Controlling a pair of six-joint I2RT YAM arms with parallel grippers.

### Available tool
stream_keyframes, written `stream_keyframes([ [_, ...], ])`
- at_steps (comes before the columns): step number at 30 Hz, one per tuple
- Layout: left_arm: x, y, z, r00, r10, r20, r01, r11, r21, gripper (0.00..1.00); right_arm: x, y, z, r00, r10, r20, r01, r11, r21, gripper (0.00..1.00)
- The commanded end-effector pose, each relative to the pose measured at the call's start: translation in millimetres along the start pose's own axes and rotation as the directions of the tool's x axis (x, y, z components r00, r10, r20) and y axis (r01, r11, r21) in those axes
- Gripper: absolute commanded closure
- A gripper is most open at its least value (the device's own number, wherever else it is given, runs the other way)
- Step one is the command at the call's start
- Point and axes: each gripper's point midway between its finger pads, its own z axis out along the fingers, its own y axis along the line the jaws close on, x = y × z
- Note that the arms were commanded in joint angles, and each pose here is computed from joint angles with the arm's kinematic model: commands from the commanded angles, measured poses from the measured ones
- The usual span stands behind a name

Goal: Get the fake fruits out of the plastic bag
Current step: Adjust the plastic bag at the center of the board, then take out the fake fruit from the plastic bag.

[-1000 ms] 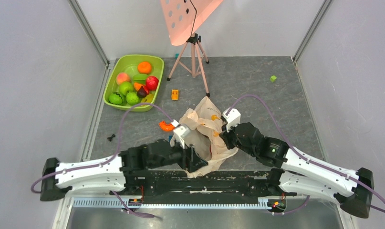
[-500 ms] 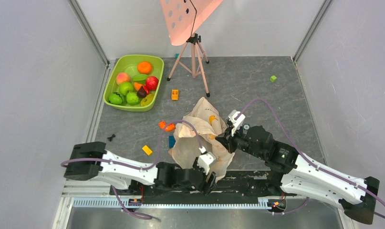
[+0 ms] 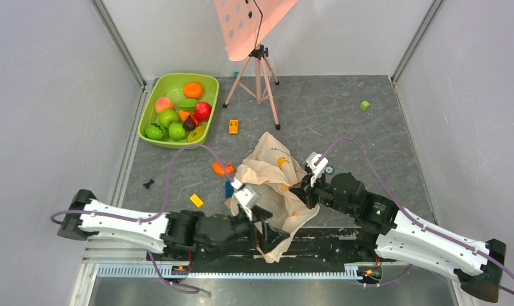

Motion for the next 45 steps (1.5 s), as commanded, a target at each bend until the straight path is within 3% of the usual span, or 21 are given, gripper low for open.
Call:
stream_keyframes([
  [1, -30.0, 41.9, -24.9, 0.991, 0.074, 0.114, -0.056, 0.987, -0.153, 0.00, -15.8, 0.6, -1.4, 0.998, 0.002, 0.067, -0.002, 1.000, 0.002, 1.00],
  [4, -29.7, 66.5, -26.3, 0.990, 0.058, 0.125, -0.029, 0.974, -0.224, 0.01, -20.3, -0.6, -2.4, 0.996, 0.013, 0.086, -0.014, 1.000, 0.012, 1.00],
  [12, 9.7, 120.7, 12.6, 0.994, -0.075, 0.076, 0.095, 0.946, -0.310, 0.15, -37.0, 3.6, -9.7, 0.992, 0.038, 0.122, -0.038, 0.999, -0.002, 1.00],
  [17, 13.8, 126.9, 31.0, 0.999, -0.015, 0.046, 0.031, 0.932, -0.361, 0.14, -42.5, 38.9, -19.2, 0.988, 0.017, 0.154, 0.016, 0.978, -0.207, 1.00],
  [21, 23.1, 140.9, 37.3, 0.999, 0.014, 0.031, 0.000, 0.908, -0.419, 0.13, -36.6, 70.4, -31.2, 0.986, 0.028, 0.166, 0.039, 0.919, -0.391, 1.00],
  [25, 26.3, 158.4, 36.0, 0.997, 0.046, 0.058, -0.013, 0.879, -0.477, 0.08, -32.3, 81.2, -41.7, 0.980, 0.058, 0.189, 0.037, 0.886, -0.461, 1.00],
  [34, -4.7, 160.8, 42.6, 0.974, 0.107, 0.198, 0.010, 0.859, -0.512, 0.00, -45.9, 68.7, -41.3, 0.971, 0.078, 0.225, 0.015, 0.922, -0.387, 1.00],
  [39, -12.0, 155.3, 61.4, 0.975, 0.142, 0.169, -0.026, 0.835, -0.550, 0.00, -73.4, 68.9, -38.4, 0.961, 0.070, 0.268, 0.034, 0.931, -0.365, 1.00],
  [45, 2.2, 144.4, 87.2, 0.988, 0.094, 0.124, -0.016, 0.856, -0.516, 0.03, -87.0, 74.6, -35.4, 0.961, 0.041, 0.273, 0.068, 0.924, -0.377, 1.00],
])
